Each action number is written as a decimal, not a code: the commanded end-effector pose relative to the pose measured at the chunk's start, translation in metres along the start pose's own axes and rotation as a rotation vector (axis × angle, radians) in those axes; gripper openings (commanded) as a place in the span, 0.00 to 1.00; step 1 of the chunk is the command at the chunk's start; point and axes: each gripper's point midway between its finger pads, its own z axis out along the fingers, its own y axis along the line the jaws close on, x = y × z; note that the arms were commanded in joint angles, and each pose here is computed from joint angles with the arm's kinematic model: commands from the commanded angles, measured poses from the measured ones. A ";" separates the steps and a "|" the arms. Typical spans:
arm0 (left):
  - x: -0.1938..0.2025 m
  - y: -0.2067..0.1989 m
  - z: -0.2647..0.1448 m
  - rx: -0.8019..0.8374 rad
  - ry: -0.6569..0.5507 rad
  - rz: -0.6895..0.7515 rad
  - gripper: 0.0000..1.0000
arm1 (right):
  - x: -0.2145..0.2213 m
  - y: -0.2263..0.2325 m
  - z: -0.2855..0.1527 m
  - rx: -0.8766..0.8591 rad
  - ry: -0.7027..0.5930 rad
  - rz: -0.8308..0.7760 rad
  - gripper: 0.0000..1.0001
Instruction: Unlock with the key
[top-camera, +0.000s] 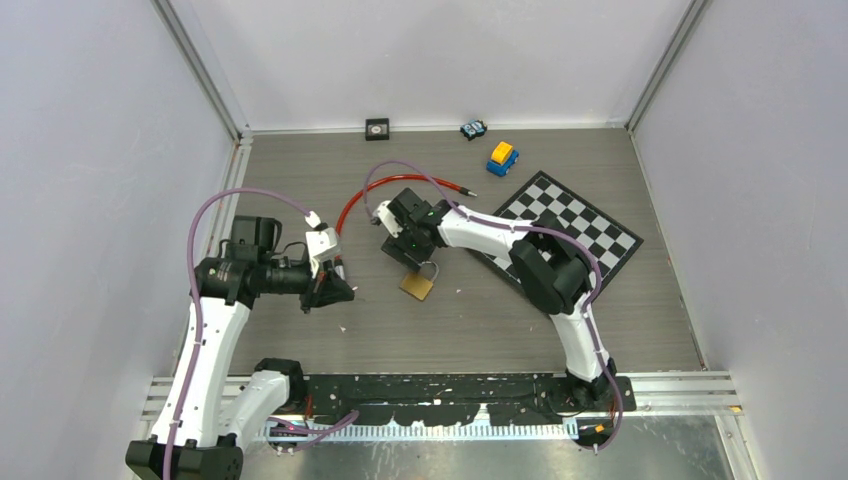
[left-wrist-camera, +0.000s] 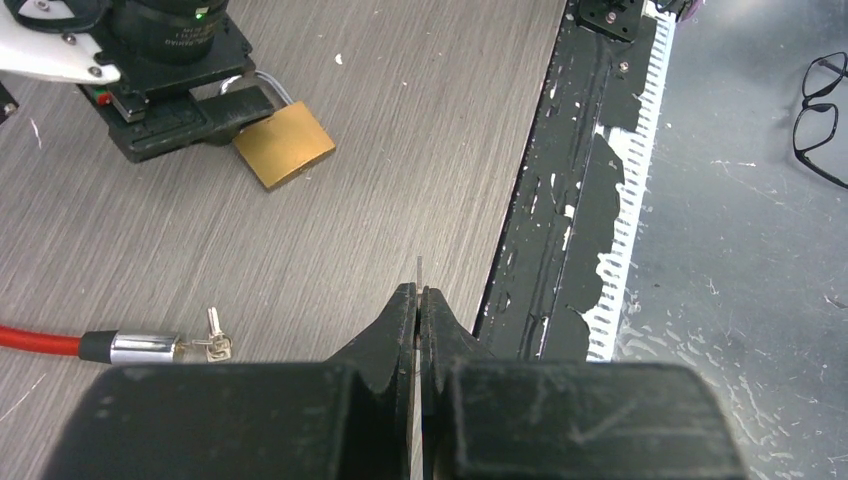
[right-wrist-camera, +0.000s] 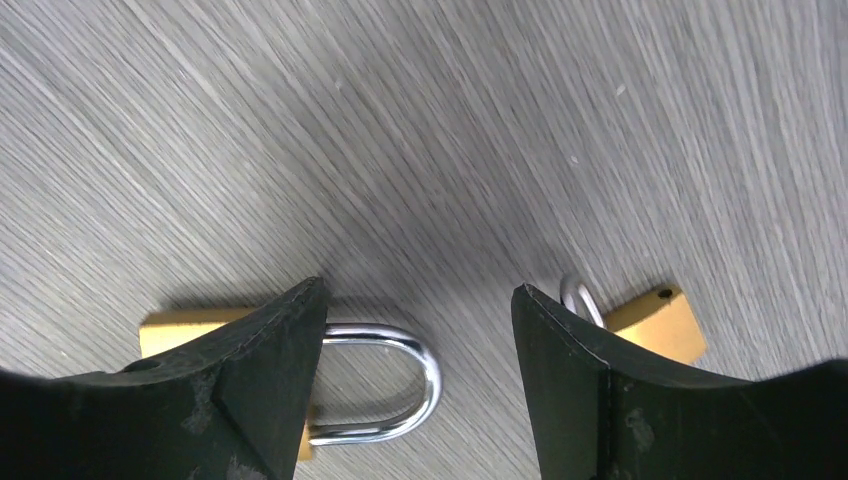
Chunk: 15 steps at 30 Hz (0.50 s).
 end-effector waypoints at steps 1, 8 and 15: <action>-0.005 -0.004 0.000 0.019 -0.031 0.018 0.00 | -0.001 -0.005 -0.024 0.018 -0.025 -0.006 0.73; -0.006 -0.005 0.000 0.021 -0.034 0.017 0.00 | 0.007 0.006 -0.025 -0.041 -0.018 -0.007 0.73; -0.006 -0.005 0.000 0.020 -0.035 0.017 0.00 | -0.001 0.008 -0.038 -0.054 -0.052 -0.008 0.73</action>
